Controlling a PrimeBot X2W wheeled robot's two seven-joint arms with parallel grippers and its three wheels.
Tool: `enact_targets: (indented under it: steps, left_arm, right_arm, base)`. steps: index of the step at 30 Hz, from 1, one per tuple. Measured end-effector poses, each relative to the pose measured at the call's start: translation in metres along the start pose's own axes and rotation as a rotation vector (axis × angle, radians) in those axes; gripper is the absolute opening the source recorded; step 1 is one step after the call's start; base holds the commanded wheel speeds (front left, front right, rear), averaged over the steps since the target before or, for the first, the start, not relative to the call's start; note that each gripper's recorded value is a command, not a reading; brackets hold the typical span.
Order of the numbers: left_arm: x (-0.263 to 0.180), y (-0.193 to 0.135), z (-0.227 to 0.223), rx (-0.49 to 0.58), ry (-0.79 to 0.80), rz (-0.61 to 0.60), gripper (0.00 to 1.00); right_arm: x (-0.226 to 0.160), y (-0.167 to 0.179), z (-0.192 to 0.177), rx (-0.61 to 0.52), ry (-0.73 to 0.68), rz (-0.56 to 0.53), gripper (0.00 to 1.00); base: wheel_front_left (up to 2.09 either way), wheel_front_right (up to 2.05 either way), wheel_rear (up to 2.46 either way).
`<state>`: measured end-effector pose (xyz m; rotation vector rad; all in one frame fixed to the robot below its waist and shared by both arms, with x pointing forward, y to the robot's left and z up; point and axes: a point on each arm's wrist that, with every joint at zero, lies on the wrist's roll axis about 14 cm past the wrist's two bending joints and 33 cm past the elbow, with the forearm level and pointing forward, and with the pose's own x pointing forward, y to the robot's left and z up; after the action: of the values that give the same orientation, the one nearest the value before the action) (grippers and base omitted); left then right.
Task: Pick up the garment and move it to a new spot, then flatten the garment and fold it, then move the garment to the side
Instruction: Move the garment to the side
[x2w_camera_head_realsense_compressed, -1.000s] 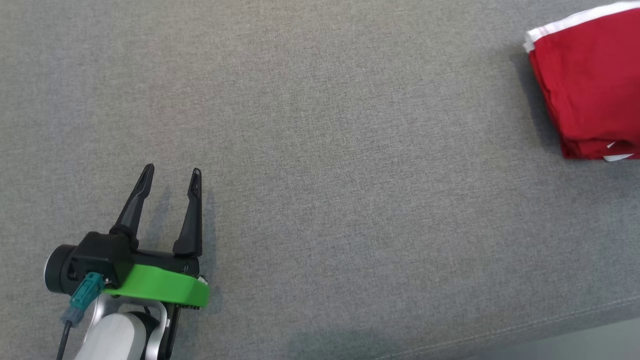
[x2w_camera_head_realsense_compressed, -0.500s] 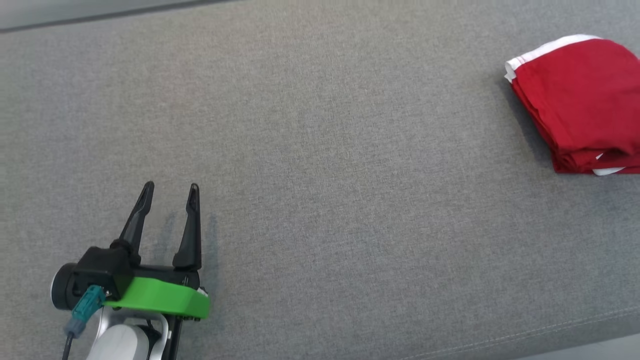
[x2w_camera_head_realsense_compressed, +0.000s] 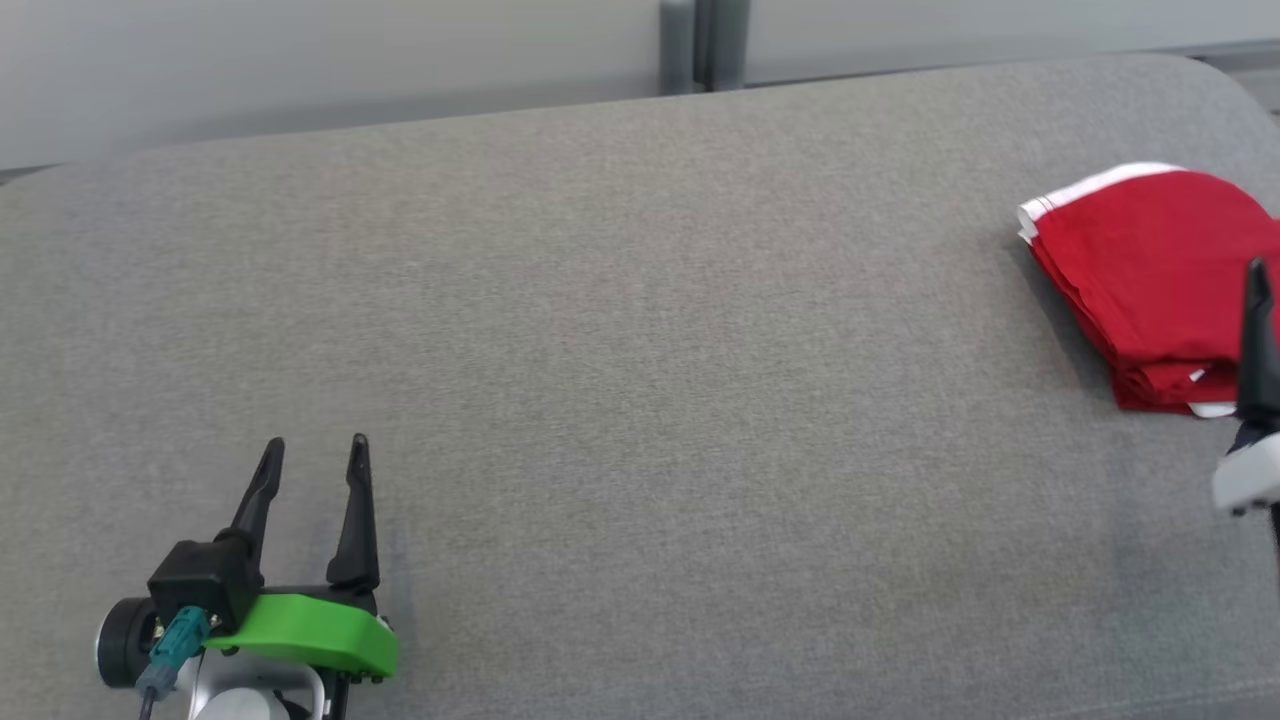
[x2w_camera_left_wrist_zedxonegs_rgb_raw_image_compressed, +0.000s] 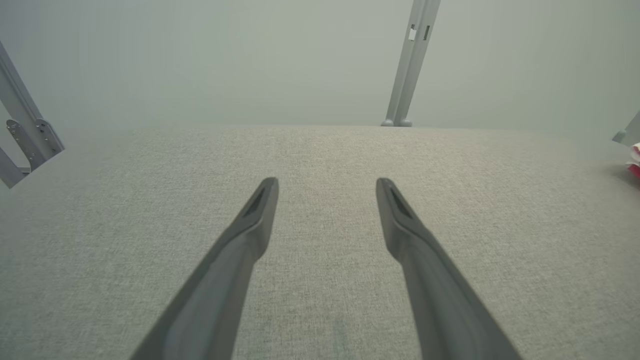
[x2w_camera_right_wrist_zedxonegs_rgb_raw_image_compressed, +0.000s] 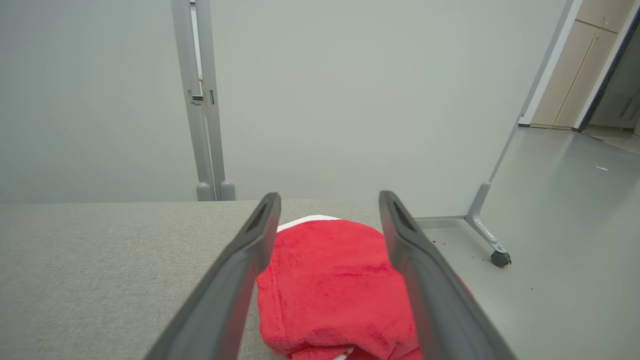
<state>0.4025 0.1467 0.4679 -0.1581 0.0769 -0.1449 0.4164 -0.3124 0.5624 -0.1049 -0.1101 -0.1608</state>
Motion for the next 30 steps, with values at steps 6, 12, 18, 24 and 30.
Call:
enact_targets:
  steps: [6, 12, 18, 24, 30]
  left_arm:
    - [-0.023, 0.024, -0.001, 0.009, 0.004, 0.069, 1.0]
    - [-0.04, 0.037, 0.001, 0.01, -0.007, 0.107, 1.0]
    - [-0.055, 0.05, 0.004, 0.005, -0.021, 0.149, 1.0]
    - [-0.062, 0.05, 0.001, 0.005, -0.019, 0.142, 1.0]
    - [-0.064, 0.048, 0.001, -0.002, -0.025, 0.134, 1.0]
  right_arm:
    - [-0.022, 0.048, -0.014, 0.032, -0.027, 0.094, 1.0]
    - [-0.042, 0.076, -0.049, 0.054, 0.052, 0.115, 1.0]
    - [-0.051, 0.08, -0.051, -0.016, 0.058, 0.113, 1.0]
    - [-0.059, 0.061, -0.043, -0.069, 0.04, 0.059, 1.0]
    - [-0.066, 0.051, -0.043, -0.093, 0.046, 0.035, 1.0]
  base:
    - [0.0, 0.0, 0.0]
    - [0.0, 0.0, 0.0]
    - [0.0, 0.0, 0.0]
    - [0.0, 0.0, 0.0]
    - [0.0, 0.0, 0.0]
